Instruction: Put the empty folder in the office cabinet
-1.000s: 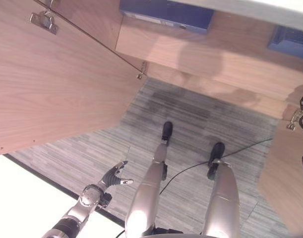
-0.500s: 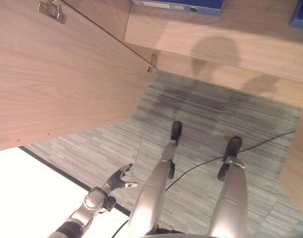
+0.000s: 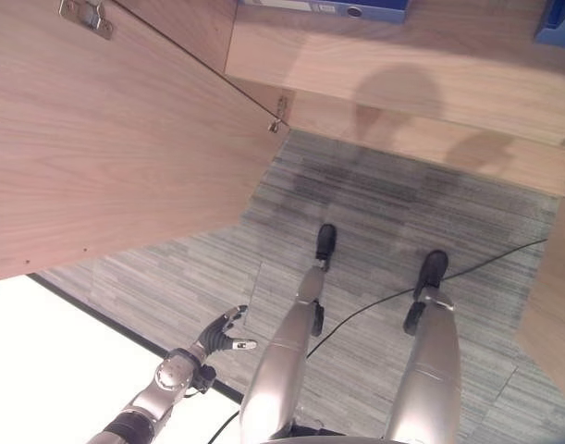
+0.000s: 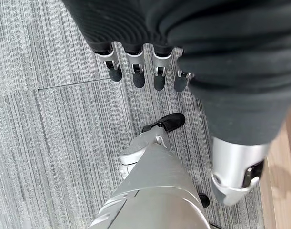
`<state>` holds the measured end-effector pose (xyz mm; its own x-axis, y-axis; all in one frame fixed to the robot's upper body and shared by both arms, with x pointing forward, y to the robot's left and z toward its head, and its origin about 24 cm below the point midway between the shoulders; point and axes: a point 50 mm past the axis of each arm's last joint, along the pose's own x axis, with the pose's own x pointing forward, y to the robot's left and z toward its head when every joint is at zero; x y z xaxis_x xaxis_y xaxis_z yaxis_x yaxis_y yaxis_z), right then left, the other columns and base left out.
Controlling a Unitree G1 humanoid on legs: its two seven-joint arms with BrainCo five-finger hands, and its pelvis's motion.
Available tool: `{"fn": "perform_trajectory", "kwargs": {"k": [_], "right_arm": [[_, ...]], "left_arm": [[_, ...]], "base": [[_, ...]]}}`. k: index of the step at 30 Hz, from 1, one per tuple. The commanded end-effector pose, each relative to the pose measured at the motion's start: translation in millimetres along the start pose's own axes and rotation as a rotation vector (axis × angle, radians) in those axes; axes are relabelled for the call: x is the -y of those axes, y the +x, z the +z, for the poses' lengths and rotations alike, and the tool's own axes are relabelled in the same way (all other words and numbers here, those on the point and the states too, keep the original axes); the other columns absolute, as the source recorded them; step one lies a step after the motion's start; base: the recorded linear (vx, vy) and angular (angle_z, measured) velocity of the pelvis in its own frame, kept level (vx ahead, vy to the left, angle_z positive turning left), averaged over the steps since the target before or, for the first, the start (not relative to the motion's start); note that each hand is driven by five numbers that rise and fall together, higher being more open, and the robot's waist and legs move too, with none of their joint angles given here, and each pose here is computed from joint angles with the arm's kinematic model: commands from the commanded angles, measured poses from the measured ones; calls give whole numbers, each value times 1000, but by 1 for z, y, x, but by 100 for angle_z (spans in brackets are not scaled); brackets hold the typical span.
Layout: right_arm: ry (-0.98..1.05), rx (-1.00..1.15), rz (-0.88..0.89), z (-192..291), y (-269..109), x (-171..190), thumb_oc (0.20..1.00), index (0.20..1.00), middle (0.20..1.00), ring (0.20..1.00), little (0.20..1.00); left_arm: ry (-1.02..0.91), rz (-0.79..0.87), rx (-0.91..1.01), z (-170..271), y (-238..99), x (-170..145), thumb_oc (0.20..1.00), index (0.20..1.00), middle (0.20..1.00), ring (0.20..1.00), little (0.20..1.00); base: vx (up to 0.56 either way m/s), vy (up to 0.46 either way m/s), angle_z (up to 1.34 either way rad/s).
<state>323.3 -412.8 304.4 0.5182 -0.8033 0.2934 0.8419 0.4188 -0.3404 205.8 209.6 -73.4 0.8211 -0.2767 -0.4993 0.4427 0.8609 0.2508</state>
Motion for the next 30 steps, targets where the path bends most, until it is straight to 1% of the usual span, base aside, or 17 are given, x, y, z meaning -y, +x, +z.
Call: {"fn": "perform_trajectory", "kwargs": {"k": [1, 9, 11, 12, 15, 16, 17, 21, 22, 23, 24, 26, 27, 28, 30], "right_arm": [[162, 417, -35, 113, -5, 27, 200, 200, 200, 200, 200], [230, 504, -31, 138, -13, 28, 200, 200, 200, 200, 200], [240, 529, -14, 143, -17, 22, 200, 200, 200, 200, 200], [268, 545, 15, 143, -21, 13, 200, 200, 200, 200, 200], [312, 524, 66, 125, -23, -4, 200, 200, 200, 200, 200], [312, 521, 67, 124, -23, -5, 200, 200, 200, 200, 200], [360, 483, 116, 102, -27, -22, 200, 200, 200, 200, 200], [440, 382, 190, 51, -39, -54, 200, 200, 200, 200, 200], [501, 298, 246, 21, -54, -79, 200, 200, 200, 200, 200], [501, 294, 245, 19, -55, -80, 200, 200, 200, 200, 200], [531, 246, 286, 4, -67, -96, 200, 200, 200, 200, 200], [559, 186, 349, -19, -89, -118, 200, 200, 200, 200, 200], [558, 186, 349, -19, -89, -118, 200, 200, 200, 200, 200], [575, 142, 414, -40, -113, -136, 200, 200, 200, 200, 200], [578, 123, 479, -55, -136, -148, 200, 200, 200, 200, 200]], "left_arm": [[46, 14, -63, -14, -10, -14, 1000, 1000, 1000, 1000, 1000], [42, 33, -61, -12, -7, -18, 1000, 1000, 1000, 1000, 1000], [42, 37, -67, -13, -7, -18, 1000, 1000, 1000, 1000, 1000], [33, 48, -70, -14, -6, -18, 1000, 1000, 1000, 1000, 1000], [5, 77, -79, -16, -5, -18, 1000, 1000, 1000, 1000, 1000], [7, 78, -81, -16, -5, -18, 1000, 1000, 1000, 1000, 1000], [-14, 95, -88, -17, -3, -17, 1000, 1000, 1000, 1000, 1000], [-38, 144, -106, -20, 0, -16, 1000, 1000, 1000, 1000, 1000], [-56, 163, -120, -22, 3, -13, 1000, 1000, 1000, 1000, 1000], [-52, 163, -123, -23, 3, -14, 1000, 1000, 1000, 1000, 1000], [-57, 169, -132, -23, 5, -11, 1000, 1000, 1000, 1000, 1000], [-64, 186, -158, -28, 5, -8, 1000, 1000, 1000, 1000, 1000], [-64, 186, -158, -28, 5, -8, 1000, 1000, 1000, 1000, 1000], [-85, 205, -171, -30, 4, -7, 1000, 1000, 1000, 1000, 1000], [-100, 227, -179, -33, 3, -8, 1000, 1000, 1000, 1000, 1000]], "base": [[0, 0, 0], [0, -2, 0], [0, 0, 0], [2, 14, -5], [8, 5, -12], [12, -2, -4], [0, 0, 0], [2, -8, 5], [5, -15, 12], [7, 11, 14], [0, 25, 5], [9, 34, -1], [12, 43, -4], [4, 40, -5], [2, 44, 4]]}}
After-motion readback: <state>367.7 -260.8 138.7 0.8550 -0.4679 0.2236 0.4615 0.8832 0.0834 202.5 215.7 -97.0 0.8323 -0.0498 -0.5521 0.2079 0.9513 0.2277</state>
